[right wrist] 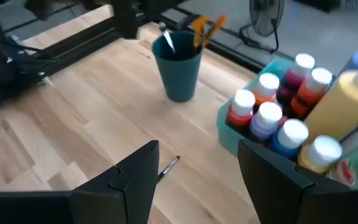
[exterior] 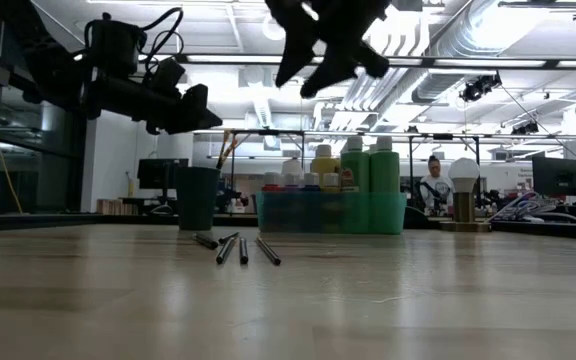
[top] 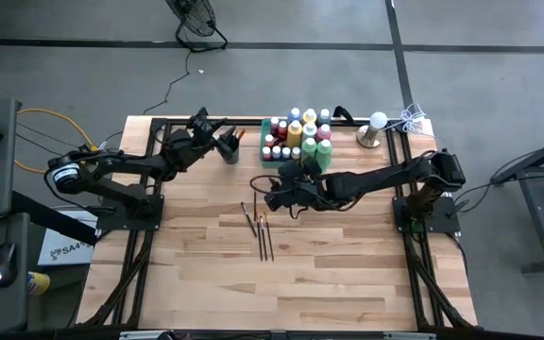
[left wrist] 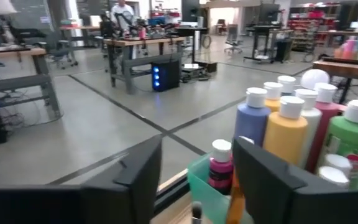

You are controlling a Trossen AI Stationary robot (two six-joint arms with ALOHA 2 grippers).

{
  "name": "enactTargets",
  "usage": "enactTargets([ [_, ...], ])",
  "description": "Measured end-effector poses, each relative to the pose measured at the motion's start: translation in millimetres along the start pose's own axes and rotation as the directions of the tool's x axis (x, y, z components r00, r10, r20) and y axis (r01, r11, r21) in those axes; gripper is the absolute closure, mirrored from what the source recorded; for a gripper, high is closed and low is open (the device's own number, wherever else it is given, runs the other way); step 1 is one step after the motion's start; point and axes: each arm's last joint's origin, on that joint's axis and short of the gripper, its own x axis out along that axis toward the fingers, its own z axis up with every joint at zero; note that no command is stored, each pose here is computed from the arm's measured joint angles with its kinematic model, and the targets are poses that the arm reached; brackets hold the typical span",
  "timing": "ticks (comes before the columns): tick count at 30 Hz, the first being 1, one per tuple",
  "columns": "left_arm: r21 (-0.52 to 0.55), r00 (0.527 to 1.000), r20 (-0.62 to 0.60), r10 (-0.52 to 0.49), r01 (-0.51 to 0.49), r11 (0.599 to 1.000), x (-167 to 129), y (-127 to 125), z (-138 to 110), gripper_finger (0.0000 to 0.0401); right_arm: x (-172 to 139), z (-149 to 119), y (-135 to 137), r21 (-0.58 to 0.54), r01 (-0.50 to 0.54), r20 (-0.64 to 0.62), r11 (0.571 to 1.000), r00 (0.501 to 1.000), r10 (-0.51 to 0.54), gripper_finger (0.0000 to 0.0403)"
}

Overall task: Pick & Place Paint Supplies
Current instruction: Put the silver black paint brush into the blue cup

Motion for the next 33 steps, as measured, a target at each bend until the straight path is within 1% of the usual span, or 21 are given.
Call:
enactTargets([
  [3,-0.002,1.000,0.014,-0.013,0.013,1.000,-1,0,3,0.0169,7,-8,-4,0.048,-0.007,-0.012,0.999,1.000,0.008,0.0190],
  [6,-0.002,1.000,0.026,-0.015,0.015,1.000,-4,0,8,0.0147,14,-12,-9,0.130,-0.051,-0.059,0.990,0.997,0.059,0.0190],
  [9,-0.002,1.000,0.026,-0.015,0.015,1.000,-8,1,13,0.0142,20,-9,-12,0.180,-0.105,-0.109,0.978,0.986,0.126,0.0195],
  [11,0.001,1.000,0.017,-0.015,0.015,1.000,-12,2,17,0.0142,23,-6,-13,0.198,-0.137,-0.104,0.971,0.982,0.159,0.0200],
  [13,0.016,1.000,0.024,-0.014,0.014,1.000,-16,3,22,0.0141,24,-2,-12,0.198,-0.172,-0.088,0.965,0.977,0.192,0.0204],
  [16,0.022,1.000,0.018,-0.015,0.014,1.000,-22,5,28,0.0141,24,2,-8,0.189,-0.252,-0.074,0.949,0.960,0.269,0.0210],
  [18,0.021,1.000,0.025,-0.015,0.015,1.000,-26,6,33,0.0141,30,1,-3,0.178,-0.277,-0.078,0.944,0.952,0.294,0.0214],
  [19,0.022,1.000,0.024,-0.021,0.020,1.000,-28,6,34,0.0141,33,1,0,0.171,-0.273,-0.089,0.947,0.952,0.291,0.0215],
  [23,0.039,0.998,0.022,-0.063,0.062,0.997,-34,6,39,0.0141,58,-12,11,0.121,-0.226,-0.198,0.967,0.949,0.246,0.0217],
  [25,0.054,0.996,0.012,-0.087,0.086,0.995,-36,6,39,0.0141,67,-18,10,0.093,-0.175,-0.257,0.980,0.947,0.194,0.0218],
  [27,0.058,0.995,-0.002,-0.099,0.099,0.993,-37,6,38,0.0141,73,-22,6,0.090,-0.125,-0.300,0.988,0.942,0.147,0.0218],
  [30,0.072,0.995,-0.004,-0.099,0.099,0.992,-39,6,40,0.0141,74,-27,-4,0.074,-0.025,-0.343,0.997,0.938,0.049,0.0218],
  [33,0.082,0.995,-0.007,-0.102,0.102,0.991,-40,6,40,0.0141,62,-32,-15,0.002,0.119,-0.375,0.993,0.920,-0.110,0.0218],
])
